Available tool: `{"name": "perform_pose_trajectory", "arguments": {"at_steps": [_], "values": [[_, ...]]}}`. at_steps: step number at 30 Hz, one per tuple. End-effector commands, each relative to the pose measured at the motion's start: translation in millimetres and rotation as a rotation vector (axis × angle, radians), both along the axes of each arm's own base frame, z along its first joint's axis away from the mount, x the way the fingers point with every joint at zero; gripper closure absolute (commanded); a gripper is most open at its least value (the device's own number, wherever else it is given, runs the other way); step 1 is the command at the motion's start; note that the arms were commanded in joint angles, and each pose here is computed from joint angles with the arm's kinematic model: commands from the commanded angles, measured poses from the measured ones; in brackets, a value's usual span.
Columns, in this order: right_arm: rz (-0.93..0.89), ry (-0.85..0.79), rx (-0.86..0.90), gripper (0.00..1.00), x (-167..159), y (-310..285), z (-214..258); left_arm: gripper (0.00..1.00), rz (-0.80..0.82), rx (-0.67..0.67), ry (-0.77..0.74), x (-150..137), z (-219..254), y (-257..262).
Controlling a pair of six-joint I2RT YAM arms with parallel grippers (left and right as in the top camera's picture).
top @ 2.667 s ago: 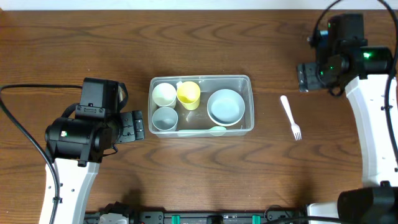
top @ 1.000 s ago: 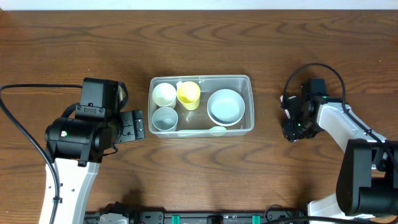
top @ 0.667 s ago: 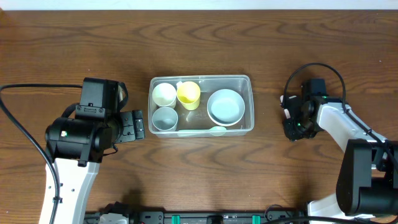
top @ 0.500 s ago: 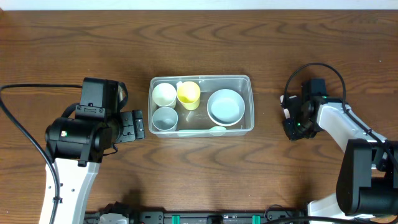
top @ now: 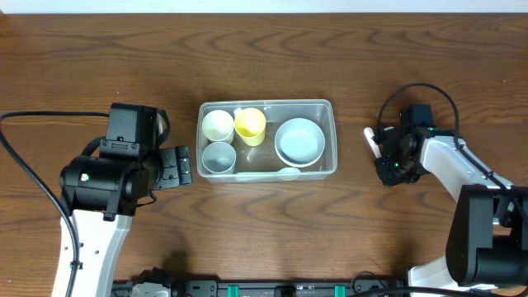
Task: Pack container
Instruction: 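Move the right gripper to the white fork and grasp it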
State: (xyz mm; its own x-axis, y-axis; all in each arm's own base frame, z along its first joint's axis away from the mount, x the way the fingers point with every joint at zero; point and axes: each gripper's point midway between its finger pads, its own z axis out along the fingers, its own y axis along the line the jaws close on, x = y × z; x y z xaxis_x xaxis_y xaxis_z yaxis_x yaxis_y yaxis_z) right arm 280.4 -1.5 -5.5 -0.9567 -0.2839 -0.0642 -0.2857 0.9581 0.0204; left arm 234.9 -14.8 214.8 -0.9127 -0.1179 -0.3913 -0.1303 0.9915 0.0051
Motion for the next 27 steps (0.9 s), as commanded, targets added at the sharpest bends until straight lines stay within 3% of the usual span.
{"name": "perform_pose_trajectory", "arguments": {"at_steps": [1, 15, 27], "values": [[-0.016, 0.017, 0.026, 0.82, -6.0, 2.9, -3.6, 0.07, 0.019, 0.002, 0.011, -1.0, -2.6, 2.4], [-0.015, 0.006, 0.026, 0.95, -3.2, 2.8, -3.4, 0.07, 0.026, -0.001, 0.014, -1.9, -3.0, 2.5], [-0.020, 0.018, 0.026, 0.99, -6.1, 3.0, -3.6, 0.07, 0.026, 0.002, 0.029, -5.3, -4.3, 3.0]]}}
